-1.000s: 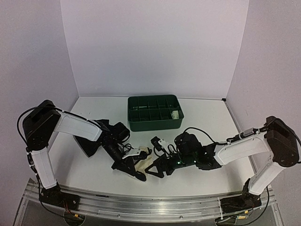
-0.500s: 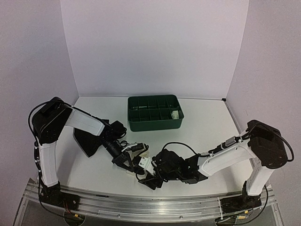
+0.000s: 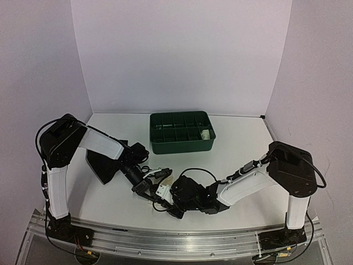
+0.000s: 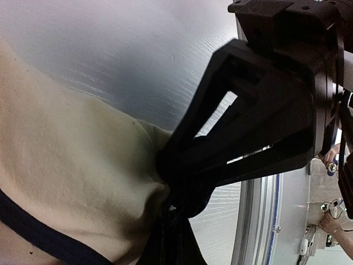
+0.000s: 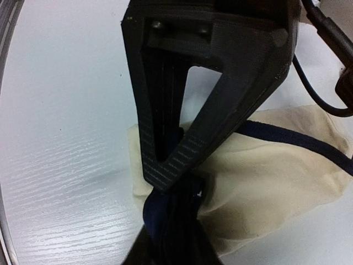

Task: Roll the underwear
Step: Roll the underwear to the center of the board.

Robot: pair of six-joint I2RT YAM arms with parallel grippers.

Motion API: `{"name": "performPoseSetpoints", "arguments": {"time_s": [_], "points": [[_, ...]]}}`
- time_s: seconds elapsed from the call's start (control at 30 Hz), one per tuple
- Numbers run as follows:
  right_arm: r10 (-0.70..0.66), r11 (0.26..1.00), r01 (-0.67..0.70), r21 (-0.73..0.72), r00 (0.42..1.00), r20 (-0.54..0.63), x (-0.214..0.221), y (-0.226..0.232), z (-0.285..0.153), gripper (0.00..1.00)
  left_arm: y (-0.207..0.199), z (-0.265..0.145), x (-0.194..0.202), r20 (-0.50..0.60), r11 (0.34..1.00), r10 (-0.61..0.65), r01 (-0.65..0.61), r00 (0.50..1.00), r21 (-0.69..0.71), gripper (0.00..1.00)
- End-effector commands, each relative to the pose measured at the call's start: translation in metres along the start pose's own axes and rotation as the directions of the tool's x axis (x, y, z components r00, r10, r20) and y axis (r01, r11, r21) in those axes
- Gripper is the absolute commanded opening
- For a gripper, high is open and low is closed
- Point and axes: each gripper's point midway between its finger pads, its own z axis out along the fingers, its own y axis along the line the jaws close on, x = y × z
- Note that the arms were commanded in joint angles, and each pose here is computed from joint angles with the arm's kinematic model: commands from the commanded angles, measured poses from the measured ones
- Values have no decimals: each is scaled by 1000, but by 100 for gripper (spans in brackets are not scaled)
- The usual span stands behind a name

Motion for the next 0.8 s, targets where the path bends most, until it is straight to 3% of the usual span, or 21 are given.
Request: {"name": "performPoseSetpoints", "arguments": {"time_s": [0.0,0.07,0.1,0.13,0.2,0.37,0.47,0.57,0.63,0.67,0.73,0.77], "points": [[76,994,-74,-78,997,14,-6,7,3,1,5,-1,-7,2,1000,-11,11,1000,-7,0],[168,979,-168,-117,986,-7,1,8,1,0,2,-4,-8,10,1000,-6,6,1000,5,3],[232,961,-233,-149,972,-24,3,9,0,0,-3,-8,-9,23,1000,4,-4,1000,22,12],[293,935,-297,-194,955,-51,7,14,-1,0,-11,-14,-13,48,999,26,-28,999,44,27],[391,881,-407,-240,913,-115,17,19,-1,0,-28,-30,-18,95,990,124,-130,988,55,43],[546,743,-599,-298,800,-248,31,27,1,0,-51,-50,-3,61,912,410,-407,910,-49,52],[612,665,-685,-298,728,-308,38,26,2,0,-52,-56,4,3,768,629,-621,777,-158,53],[664,588,-755,-290,655,-361,43,23,5,0,-57,-58,-3,-73,507,831,-805,552,-309,60],[696,539,-795,-277,606,-385,46,18,7,0,-60,-49,-14,-153,316,905,-869,397,-381,63],[707,517,-811,-273,584,-398,47,17,8,0,-60,-42,-11,-192,258,919,-893,345,-368,63],[728,480,-837,-261,547,-414,49,12,9,0,-57,-34,-13,-236,194,927,-912,290,-360,63],[734,463,-847,-261,532,-422,49,11,9,0,-51,-32,-14,-260,183,922,-914,288,-363,63]]}}
